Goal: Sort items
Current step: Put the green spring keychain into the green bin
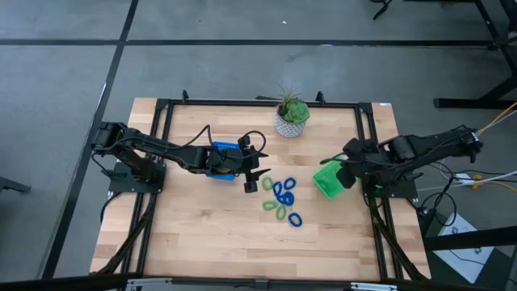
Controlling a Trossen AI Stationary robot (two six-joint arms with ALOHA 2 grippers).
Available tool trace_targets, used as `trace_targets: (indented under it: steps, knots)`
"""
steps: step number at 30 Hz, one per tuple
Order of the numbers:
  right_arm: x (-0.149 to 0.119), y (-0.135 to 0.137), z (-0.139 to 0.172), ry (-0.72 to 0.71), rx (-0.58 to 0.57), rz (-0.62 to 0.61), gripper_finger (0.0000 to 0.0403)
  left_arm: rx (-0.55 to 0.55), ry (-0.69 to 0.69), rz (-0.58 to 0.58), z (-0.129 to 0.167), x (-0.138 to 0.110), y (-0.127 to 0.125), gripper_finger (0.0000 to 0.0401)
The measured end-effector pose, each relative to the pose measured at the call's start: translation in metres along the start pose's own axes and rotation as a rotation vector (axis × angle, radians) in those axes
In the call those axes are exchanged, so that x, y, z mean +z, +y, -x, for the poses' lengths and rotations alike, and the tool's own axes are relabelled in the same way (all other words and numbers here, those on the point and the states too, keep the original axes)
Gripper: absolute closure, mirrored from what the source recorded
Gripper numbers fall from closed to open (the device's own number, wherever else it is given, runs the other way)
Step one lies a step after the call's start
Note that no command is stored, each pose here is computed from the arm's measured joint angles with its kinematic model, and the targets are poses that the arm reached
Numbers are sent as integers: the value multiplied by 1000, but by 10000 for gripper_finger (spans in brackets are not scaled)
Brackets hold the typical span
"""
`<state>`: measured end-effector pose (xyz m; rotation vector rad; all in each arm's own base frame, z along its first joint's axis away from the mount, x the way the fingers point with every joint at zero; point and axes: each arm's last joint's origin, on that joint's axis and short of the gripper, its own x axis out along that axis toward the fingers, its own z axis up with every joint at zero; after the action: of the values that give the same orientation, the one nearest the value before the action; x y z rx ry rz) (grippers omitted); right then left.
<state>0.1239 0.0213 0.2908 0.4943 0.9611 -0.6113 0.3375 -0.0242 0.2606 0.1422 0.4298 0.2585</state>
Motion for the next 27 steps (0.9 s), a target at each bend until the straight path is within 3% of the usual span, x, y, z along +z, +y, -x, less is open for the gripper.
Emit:
trace_targets:
  steps: [27]
  knots:
    - [5,27,-38,127,-159,39,397,-1,-5,2,0,1,0,187]
